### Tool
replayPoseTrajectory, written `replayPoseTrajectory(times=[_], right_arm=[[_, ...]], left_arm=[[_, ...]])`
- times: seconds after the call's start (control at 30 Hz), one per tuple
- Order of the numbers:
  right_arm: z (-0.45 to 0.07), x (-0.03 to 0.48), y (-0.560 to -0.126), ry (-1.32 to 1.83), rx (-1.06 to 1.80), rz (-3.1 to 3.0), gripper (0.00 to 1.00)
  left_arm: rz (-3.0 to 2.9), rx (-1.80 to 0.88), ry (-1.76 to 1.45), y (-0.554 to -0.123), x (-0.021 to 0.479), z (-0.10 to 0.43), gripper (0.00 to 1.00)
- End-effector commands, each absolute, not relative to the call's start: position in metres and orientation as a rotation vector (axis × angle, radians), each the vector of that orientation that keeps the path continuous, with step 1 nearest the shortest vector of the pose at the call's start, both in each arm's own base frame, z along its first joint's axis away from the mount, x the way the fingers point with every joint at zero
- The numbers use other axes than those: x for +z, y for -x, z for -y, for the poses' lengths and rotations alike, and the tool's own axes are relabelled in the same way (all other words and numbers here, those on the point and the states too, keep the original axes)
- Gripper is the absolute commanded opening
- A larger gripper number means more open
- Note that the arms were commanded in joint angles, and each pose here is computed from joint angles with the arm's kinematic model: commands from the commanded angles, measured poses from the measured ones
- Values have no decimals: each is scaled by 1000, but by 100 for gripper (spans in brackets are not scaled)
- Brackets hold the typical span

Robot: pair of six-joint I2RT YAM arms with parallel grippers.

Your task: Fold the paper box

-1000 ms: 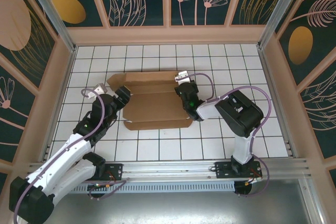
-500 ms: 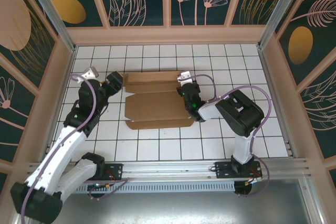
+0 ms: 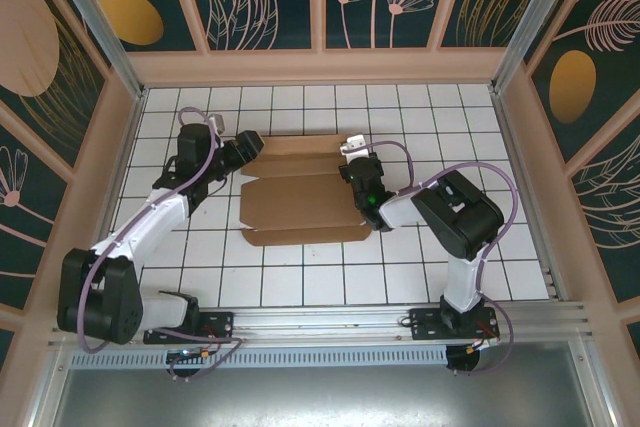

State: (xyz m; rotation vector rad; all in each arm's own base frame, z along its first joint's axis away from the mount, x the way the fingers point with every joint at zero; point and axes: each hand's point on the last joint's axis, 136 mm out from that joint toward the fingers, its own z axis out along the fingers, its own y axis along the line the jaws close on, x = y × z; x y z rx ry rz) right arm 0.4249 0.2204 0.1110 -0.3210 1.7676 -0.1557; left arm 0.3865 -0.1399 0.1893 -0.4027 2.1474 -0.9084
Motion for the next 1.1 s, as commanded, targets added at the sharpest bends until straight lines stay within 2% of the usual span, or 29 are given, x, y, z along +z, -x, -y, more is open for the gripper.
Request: replayPoseTrajectory(times=[0.0,0.4,0.6,0.77,1.07], right_arm=[[-215,98,-425,358,-200,-1798,0],[-220,98,-425,365,-171,-1813,0],[-223,98,-426,369,-162,-1818,0],[-224,99,-426,370,-155,-1818,0],[-224,101,-425,369,-154,-1818,0]], left_arm=[[-2120,-992,337,-398,192,151,77],[-2079,-1139,401,-415,174,159,71],[-2036,-1237,426,-421,172,166,59],[-1985,-1316,435,-422,176,170,41],[-1940,-1414,446,-421,176,175,23]])
